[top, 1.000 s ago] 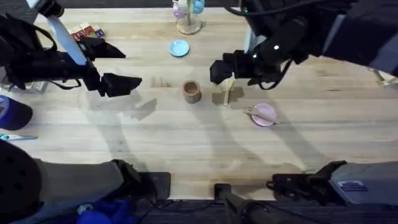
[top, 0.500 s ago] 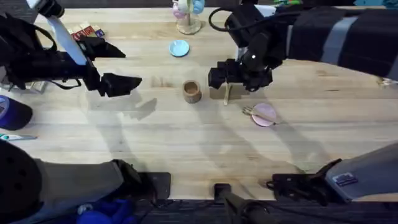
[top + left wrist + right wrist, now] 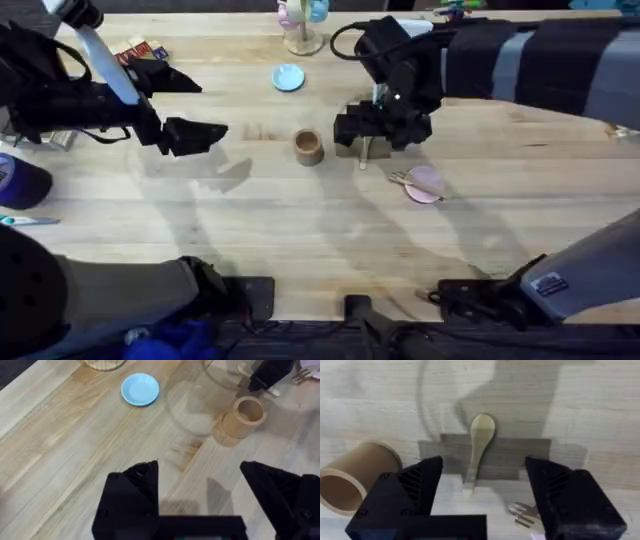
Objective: Pick up a utensil and set it on the pink plate, then put the other utensil in the container.
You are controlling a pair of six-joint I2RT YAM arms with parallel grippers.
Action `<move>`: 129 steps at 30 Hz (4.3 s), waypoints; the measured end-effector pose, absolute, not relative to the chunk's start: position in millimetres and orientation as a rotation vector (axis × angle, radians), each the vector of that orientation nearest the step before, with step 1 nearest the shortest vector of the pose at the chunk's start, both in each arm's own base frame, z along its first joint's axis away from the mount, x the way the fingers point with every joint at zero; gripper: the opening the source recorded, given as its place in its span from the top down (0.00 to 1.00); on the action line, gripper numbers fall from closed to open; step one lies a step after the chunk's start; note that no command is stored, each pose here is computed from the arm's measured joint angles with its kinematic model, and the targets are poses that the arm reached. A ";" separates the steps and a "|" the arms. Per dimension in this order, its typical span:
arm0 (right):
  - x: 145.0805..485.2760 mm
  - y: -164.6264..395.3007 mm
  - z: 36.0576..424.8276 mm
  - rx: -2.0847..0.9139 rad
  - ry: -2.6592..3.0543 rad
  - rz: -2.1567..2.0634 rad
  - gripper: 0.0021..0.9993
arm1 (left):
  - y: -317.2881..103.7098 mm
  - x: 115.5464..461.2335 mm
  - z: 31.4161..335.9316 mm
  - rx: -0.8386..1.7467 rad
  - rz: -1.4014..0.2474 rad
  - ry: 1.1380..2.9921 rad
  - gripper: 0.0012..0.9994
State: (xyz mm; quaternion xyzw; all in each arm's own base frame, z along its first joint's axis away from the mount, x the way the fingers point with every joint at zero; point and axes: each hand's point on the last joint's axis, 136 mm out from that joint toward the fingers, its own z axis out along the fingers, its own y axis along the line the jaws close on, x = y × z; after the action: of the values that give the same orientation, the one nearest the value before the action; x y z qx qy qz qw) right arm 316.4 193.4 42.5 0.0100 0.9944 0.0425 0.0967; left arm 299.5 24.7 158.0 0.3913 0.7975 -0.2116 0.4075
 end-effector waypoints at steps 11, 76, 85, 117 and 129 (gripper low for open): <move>315.1 197.0 38.8 0.004 2.928 0.042 0.16 | 24.7 299.5 158.0 0.987 -0.533 2.010 0.01; 383.7 169.8 111.2 -0.768 2.716 -0.034 0.97 | 24.9 299.6 157.9 0.988 -0.532 2.010 0.01; 396.2 163.1 115.3 -0.865 2.654 0.199 0.97 | 24.1 298.7 158.1 0.992 -0.535 2.007 0.01; 397.4 228.7 214.9 -1.351 1.707 0.859 0.97 | -12.0 276.0 113.4 1.349 -0.743 1.713 0.01; 360.8 240.7 225.2 -1.414 1.439 1.090 0.97 | -19.8 276.1 113.1 1.380 -0.755 1.694 0.01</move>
State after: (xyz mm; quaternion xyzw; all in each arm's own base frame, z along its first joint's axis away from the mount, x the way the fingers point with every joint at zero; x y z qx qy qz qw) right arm 360.8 240.7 225.2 -0.5621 0.5718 0.4332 0.4116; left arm 276.1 -19.8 113.1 0.5462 0.6707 -0.2990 0.4031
